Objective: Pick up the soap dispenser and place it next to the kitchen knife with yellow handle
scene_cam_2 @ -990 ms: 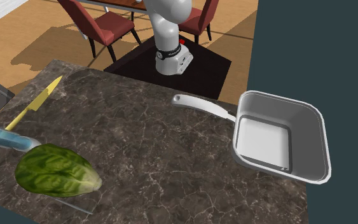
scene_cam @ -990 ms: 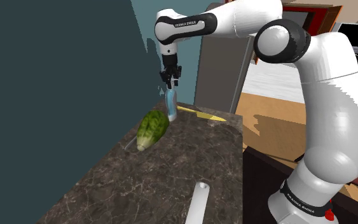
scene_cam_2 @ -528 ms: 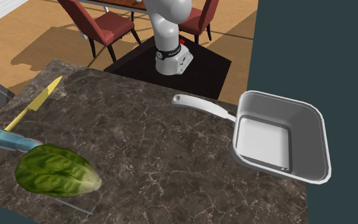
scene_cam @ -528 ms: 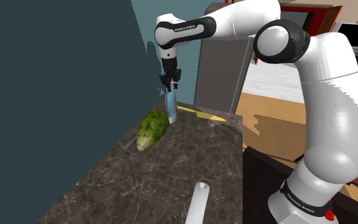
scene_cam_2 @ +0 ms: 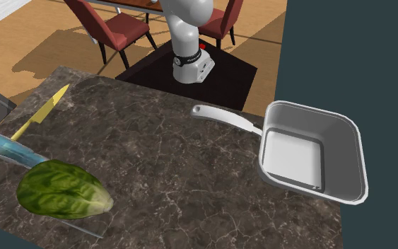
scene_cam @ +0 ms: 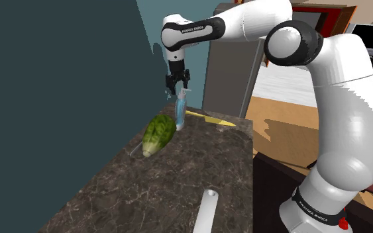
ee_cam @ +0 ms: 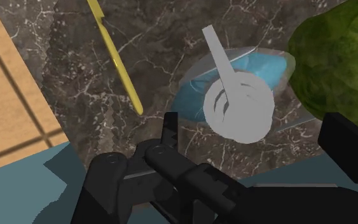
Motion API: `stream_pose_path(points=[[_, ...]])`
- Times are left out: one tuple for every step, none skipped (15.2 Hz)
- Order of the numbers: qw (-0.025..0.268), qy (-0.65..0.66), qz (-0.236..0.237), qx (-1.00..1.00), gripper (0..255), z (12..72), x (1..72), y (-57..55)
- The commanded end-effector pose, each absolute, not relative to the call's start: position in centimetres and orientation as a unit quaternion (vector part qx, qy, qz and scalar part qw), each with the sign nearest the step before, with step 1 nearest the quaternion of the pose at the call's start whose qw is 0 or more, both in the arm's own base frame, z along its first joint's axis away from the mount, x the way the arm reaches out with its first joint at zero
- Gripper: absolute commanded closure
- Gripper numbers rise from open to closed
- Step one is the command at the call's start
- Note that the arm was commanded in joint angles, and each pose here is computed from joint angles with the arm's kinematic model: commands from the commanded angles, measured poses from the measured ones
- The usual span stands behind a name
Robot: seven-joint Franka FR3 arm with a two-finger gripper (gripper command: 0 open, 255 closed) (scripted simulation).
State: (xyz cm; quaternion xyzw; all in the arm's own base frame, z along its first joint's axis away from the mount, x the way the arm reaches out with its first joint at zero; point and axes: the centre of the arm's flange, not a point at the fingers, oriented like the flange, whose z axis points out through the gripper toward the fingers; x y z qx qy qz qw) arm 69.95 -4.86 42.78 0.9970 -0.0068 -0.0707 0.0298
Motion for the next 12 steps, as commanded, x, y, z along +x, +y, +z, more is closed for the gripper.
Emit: stream_pose_path(points=[[0.03,-0.007,-0.071,0.997,0,44.1,70.1,-4.8],[0.03,-0.007,-0.071,0.997,0,45.4,70.3,-4.7],[0.03,-0.007,-0.071,0.997,0,46.7,70.5,-4.6],[0.03,-0.007,-0.071,0.997,0,47.7,70.6,-4.6],[0.03,-0.007,-0.071,0.997,0,47.7,70.6,-4.6],[0.03,-0.007,-0.071,0.997,0,47.7,70.6,-4.6],[0.03,-0.007,-0.071,0.997,0,47.7,70.6,-4.6],[0.03,-0.007,-0.071,0.997,0,47.7,70.6,-4.6],[0.03,-0.007,-0.071,0.997,0,47.7,70.6,-4.6],[0.03,-0.007,-0.071,0.997,0,47.7,70.6,-4.6],[0.03,-0.007,-0.071,0.997,0,47.7,70.6,-4.6],[0.03,-0.007,-0.071,0.997,0,47.7,70.6,-4.6]])
